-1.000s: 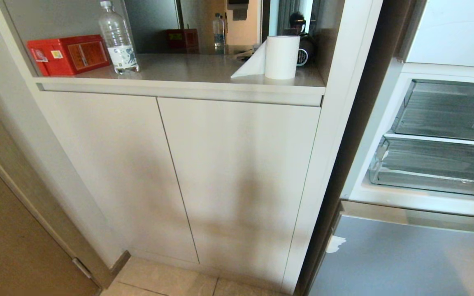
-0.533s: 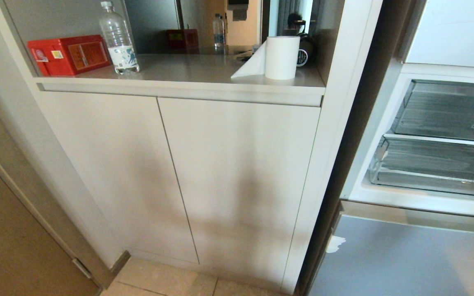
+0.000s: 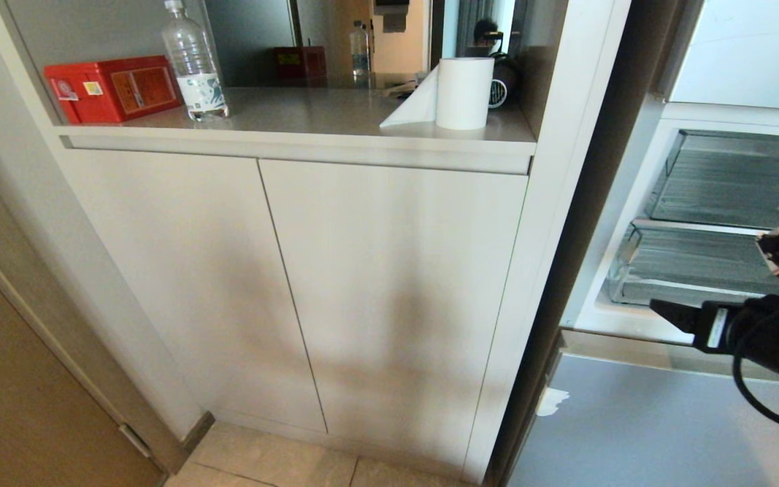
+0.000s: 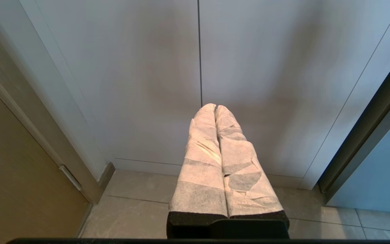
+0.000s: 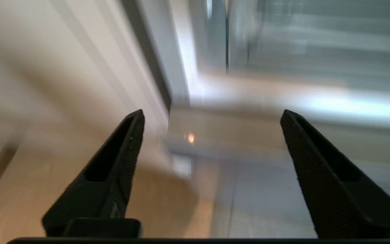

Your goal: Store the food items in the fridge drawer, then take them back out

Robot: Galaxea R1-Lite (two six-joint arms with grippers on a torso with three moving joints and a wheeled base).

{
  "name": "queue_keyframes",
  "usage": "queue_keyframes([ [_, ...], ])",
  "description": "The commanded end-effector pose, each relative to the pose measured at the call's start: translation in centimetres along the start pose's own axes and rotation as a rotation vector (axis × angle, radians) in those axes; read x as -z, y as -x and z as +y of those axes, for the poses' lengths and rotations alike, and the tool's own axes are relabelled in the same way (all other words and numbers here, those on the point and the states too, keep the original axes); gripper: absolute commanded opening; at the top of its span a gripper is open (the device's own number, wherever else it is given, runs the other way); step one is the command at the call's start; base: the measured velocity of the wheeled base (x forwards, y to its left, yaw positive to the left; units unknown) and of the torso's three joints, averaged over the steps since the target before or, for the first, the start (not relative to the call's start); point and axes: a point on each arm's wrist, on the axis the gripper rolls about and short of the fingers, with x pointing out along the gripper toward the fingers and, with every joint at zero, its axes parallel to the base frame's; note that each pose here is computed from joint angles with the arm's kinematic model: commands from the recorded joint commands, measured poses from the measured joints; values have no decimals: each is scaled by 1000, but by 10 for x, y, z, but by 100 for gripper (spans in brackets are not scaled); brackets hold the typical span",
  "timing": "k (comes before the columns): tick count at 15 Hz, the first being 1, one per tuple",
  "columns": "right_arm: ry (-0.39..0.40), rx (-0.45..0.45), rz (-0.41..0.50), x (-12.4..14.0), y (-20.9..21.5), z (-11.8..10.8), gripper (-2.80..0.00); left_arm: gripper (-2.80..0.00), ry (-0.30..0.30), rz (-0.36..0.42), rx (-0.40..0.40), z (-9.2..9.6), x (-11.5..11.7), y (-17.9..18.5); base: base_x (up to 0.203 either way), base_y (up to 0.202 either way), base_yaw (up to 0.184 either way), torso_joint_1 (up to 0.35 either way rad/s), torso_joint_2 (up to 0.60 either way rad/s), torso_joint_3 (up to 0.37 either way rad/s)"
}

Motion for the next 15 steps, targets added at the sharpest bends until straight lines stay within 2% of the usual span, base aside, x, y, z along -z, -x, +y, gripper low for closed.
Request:
queue_keyframes([
  [1,2,13,-15,18,-57,1,0,-280,-1,0,0,0,0,0,0,0,0,0,0,0],
  [5,-10,78,-176,19,-88,-1,0,-280,1,-1,0,0,0,0,0,0,0,0,0,0],
  [8,4,106,-181,17,-90,-7,0,-280,-1,-1,0,0,0,0,0,0,0,0,0,0],
  [15,-9,134,-188,18,-123,-11,0,-280,-1,0,0,0,0,0,0,0,0,0,0,0],
])
